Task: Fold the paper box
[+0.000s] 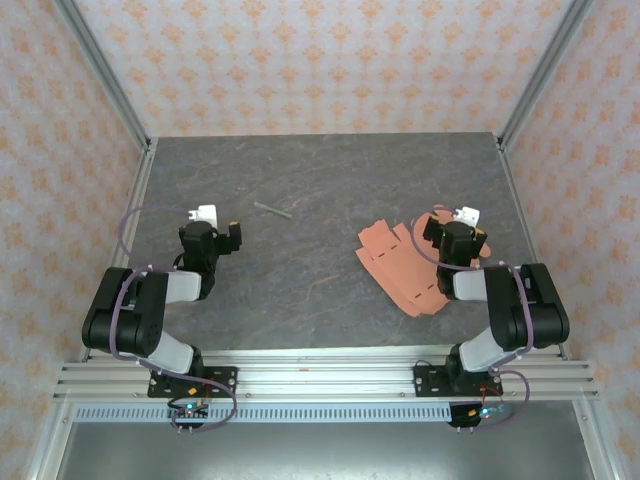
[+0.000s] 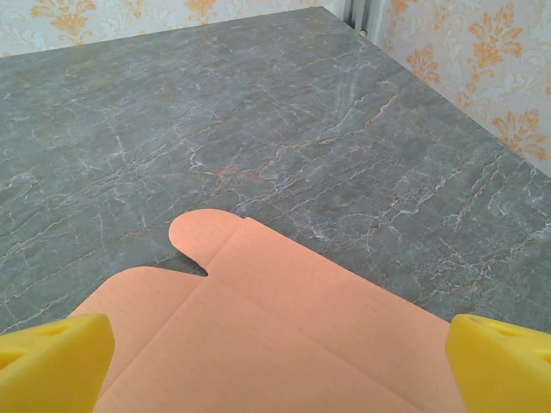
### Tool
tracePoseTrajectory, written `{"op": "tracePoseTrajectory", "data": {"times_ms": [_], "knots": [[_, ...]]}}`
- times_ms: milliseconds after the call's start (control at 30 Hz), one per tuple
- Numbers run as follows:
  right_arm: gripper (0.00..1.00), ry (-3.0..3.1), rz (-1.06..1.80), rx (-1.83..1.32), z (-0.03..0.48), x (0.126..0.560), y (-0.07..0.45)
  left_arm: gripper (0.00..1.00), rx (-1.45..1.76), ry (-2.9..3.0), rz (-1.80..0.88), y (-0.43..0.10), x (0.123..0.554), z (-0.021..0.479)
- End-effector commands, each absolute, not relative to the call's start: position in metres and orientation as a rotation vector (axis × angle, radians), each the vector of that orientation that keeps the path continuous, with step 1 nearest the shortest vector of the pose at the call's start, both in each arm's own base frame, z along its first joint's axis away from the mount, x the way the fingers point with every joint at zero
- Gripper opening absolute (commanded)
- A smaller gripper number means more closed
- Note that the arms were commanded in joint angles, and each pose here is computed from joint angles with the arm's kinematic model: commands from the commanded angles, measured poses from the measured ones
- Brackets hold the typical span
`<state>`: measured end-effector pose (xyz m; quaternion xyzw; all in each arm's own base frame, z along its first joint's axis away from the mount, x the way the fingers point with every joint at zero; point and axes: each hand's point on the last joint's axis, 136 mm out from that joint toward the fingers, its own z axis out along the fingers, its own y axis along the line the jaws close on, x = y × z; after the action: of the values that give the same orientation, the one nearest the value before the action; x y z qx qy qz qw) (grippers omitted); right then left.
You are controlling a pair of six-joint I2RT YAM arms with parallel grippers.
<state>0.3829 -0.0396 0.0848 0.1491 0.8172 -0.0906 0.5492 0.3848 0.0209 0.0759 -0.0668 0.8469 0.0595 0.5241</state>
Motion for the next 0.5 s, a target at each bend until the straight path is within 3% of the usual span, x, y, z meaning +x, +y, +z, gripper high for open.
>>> {"op": "tracePoseTrajectory", "data": {"times_ms": [0,467], "knots": [[0.99,1.915,-0.193,0.367,0.0925,0.3878,-0.039,1.0,-0.15,1.974,0.147,0.0229,0.3939,0.0936],[0.99,1.917,-0.195,0.367,0.0918,0.3879,-0.0393,1.0,-0.152,1.974,0.146,0.0233,0.3939,0.0934]]}}
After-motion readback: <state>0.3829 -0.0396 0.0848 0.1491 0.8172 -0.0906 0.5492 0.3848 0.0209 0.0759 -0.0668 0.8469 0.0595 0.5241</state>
